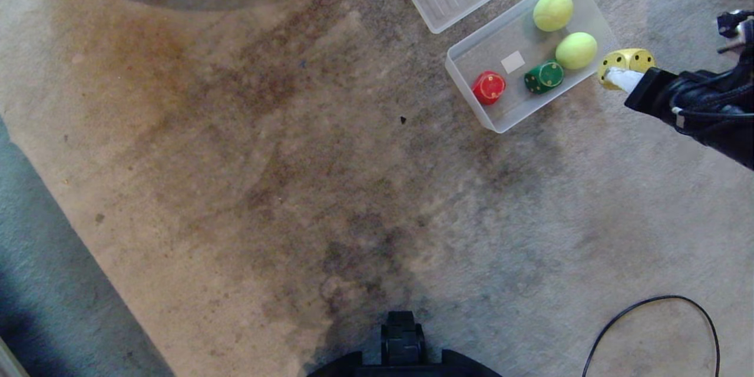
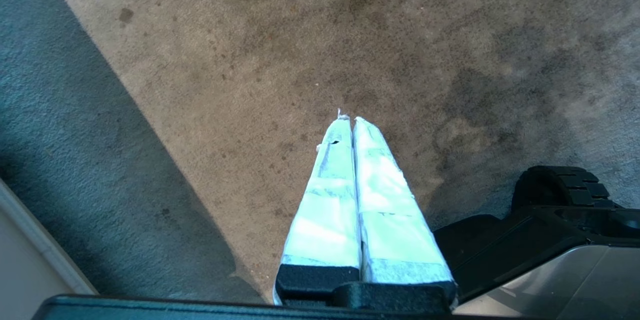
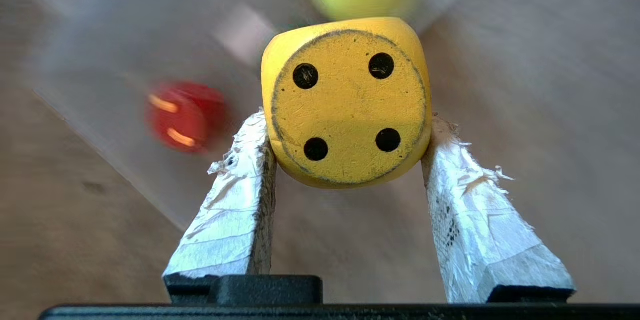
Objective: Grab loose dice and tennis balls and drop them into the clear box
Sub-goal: Put the toys in the box, then pick up toys out of the box
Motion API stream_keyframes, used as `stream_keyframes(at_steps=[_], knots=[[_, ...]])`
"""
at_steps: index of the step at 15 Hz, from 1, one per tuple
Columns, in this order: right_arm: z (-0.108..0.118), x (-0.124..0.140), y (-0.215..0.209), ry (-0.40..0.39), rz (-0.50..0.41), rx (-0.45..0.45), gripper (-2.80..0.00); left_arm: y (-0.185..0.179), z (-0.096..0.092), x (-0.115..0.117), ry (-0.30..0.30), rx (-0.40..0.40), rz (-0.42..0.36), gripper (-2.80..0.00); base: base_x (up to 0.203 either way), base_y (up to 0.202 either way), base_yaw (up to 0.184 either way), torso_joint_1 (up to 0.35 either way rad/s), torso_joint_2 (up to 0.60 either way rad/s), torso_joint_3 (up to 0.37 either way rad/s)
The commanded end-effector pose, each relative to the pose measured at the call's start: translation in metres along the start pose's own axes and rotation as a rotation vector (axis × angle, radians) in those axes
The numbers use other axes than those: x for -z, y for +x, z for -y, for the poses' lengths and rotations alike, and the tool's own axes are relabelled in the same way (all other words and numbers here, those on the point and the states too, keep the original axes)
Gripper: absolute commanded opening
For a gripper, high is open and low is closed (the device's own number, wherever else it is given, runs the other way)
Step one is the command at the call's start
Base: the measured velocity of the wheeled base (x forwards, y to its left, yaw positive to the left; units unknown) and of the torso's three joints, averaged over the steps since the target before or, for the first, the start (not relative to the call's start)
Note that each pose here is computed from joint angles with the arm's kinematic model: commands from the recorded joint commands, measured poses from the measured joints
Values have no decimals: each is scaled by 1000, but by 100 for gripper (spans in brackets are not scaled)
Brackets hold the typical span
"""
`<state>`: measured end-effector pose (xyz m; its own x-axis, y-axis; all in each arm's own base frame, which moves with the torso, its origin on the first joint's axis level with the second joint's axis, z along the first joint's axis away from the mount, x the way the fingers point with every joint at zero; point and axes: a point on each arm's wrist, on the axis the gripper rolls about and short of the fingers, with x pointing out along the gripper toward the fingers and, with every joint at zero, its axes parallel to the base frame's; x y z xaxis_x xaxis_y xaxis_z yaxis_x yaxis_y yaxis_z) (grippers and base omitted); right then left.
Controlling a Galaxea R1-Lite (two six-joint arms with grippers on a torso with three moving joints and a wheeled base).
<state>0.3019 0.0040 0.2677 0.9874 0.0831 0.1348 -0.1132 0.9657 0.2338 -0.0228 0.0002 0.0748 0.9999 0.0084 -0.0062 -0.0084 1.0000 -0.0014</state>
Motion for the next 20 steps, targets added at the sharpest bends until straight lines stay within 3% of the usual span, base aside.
stream_keyframes(at_steps=[1,6,7,9,13,18,19,20], knots=[[2,19,24,6,-23,-40,-280,0,0,0,1,1,0,-280,0,0,0,0,0,0],[-14,39,58,19,35,-204,-280,0,0,0,0,-1,0,-280,0,0,0,0,0,0],[-16,37,61,20,54,-217,0,0,0,0,0,-1,0,-280,0,0,0,0,0,0],[-16,38,67,16,99,-231,0,0,0,0,0,-1,0,-280,0,0,0,0,0,0],[-16,38,58,9,86,-234,0,0,0,0,0,2,0,-280,0,0,0,0,0,0],[-23,9,-17,22,-3,-241,0,0,0,0,0,1,0,-280,0,0,0,0,0,0],[-24,2,-44,24,-21,-237,-280,0,0,0,0,1,0,-280,0,0,0,0,0,0],[-25,1,-70,23,-47,-231,-280,0,0,0,0,1,0,-280,0,0,0,0,0,0]])
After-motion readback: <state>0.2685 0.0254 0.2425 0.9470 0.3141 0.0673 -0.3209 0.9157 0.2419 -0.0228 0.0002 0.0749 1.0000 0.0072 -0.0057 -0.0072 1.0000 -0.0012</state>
